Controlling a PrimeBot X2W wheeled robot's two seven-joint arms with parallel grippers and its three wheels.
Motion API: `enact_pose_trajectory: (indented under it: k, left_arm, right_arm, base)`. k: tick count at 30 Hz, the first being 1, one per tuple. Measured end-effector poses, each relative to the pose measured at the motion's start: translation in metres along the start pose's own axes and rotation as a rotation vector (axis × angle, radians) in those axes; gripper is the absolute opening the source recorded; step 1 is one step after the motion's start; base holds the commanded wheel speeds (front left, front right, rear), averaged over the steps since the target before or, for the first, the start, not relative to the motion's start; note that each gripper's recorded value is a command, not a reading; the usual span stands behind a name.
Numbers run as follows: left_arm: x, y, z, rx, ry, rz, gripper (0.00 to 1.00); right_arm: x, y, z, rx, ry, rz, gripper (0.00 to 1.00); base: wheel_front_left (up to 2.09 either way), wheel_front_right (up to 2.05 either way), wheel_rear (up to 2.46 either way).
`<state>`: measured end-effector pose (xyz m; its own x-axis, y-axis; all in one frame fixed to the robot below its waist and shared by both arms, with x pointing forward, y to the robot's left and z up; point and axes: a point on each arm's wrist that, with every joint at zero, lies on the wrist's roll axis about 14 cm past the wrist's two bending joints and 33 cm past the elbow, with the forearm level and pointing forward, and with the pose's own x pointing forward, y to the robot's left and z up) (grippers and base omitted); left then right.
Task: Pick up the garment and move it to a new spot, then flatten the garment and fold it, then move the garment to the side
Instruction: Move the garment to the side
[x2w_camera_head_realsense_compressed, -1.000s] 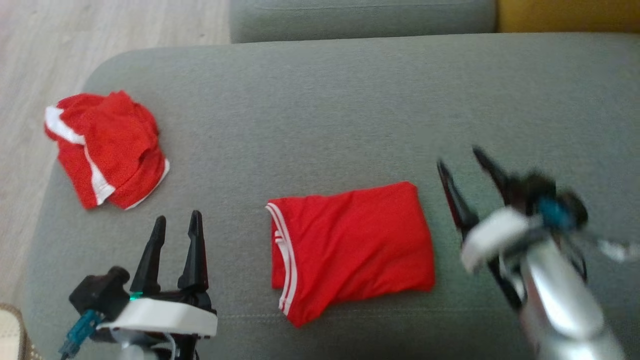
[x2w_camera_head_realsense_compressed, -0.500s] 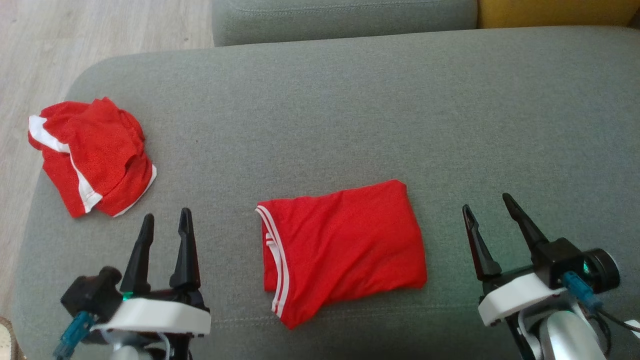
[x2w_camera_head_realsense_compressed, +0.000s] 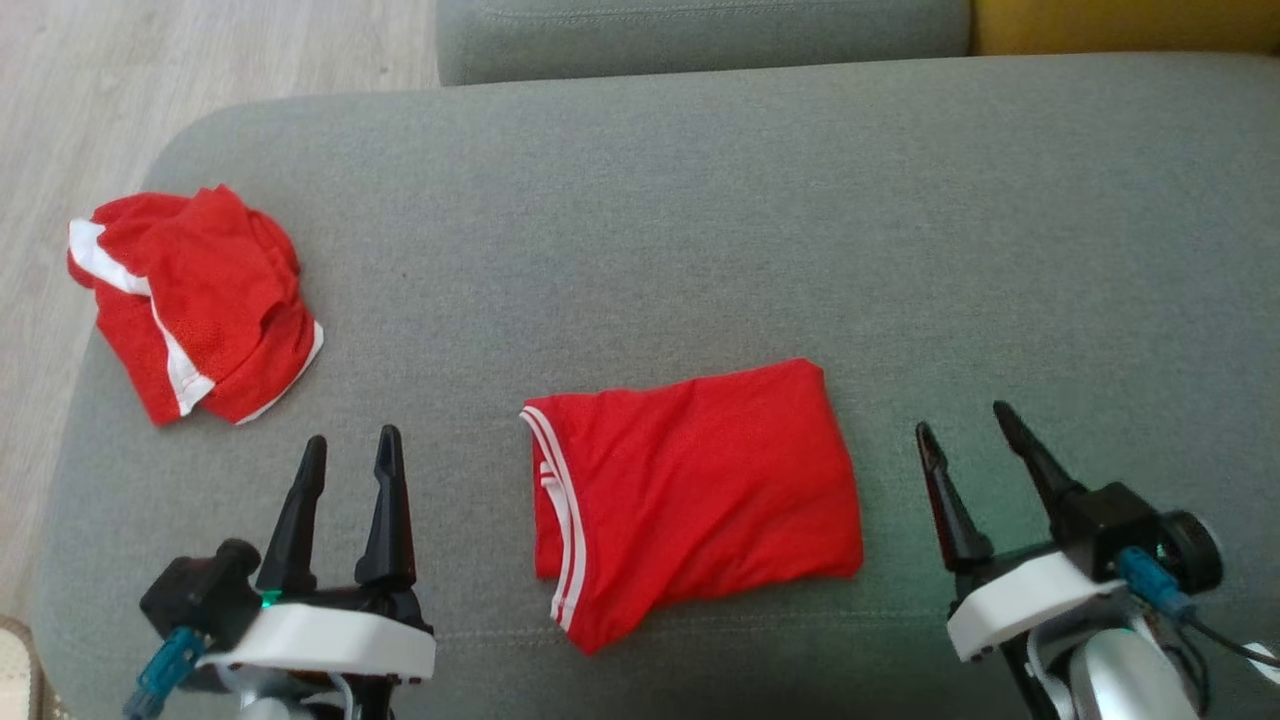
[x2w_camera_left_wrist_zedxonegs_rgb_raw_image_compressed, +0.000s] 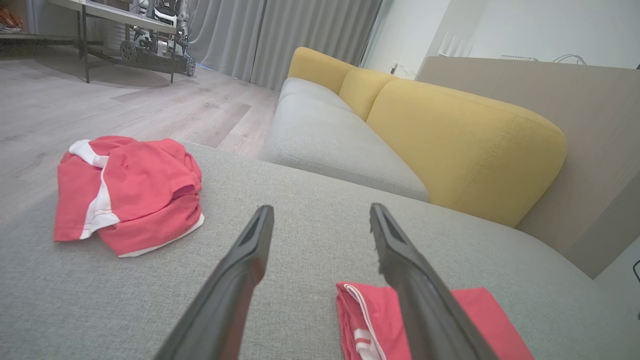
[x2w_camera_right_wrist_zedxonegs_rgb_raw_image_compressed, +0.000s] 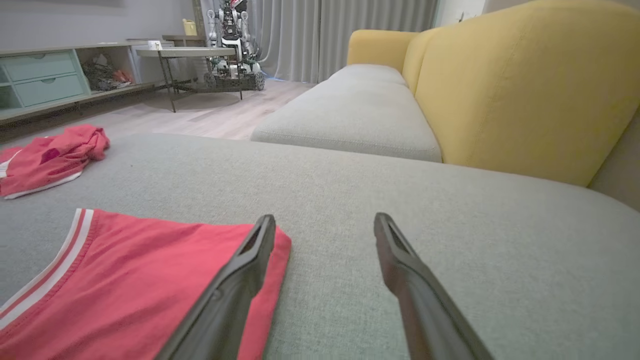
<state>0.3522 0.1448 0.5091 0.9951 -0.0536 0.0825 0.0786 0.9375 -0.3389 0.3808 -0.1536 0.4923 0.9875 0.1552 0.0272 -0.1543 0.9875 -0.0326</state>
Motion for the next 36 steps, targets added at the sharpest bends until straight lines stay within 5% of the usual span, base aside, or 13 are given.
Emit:
enact_pose_trajectory:
  k: [16,29,30,31,32,36]
  left_arm:
    - [0.004,0.020,-0.017,0.006,0.054,0.057,1.00]
    - [0.002,0.030,-0.021,0.012,0.067,0.089,1.00]
    - [0.003,0.030,-0.020,0.011,0.066,0.085,1.00]
    - [0.004,0.029,-0.019,0.011,0.062,0.083,1.00]
    - [0.005,0.029,-0.019,0.012,0.060,0.082,1.00]
    - [0.007,0.027,-0.021,0.017,0.066,0.072,1.00]
  right_arm:
    - [0.020,0.038,-0.091,0.343,0.360,0.041,1.00]
    - [0.034,0.064,-0.115,0.381,0.446,0.096,1.00]
    - [0.035,0.065,-0.116,0.378,0.449,0.098,0.79]
    - [0.036,0.065,-0.117,0.375,0.453,0.101,0.24]
    - [0.038,0.066,-0.117,0.368,0.456,0.105,0.00]
    - [0.044,0.066,-0.114,0.173,0.432,0.168,0.00]
  base:
    - [0.00,0.00,0.00]
    - [0.00,0.00,0.00]
    - [0.00,0.00,0.00]
    - [0.00,0.00,0.00]
    - [0.00,0.00,0.00]
    - [0.00,0.00,0.00]
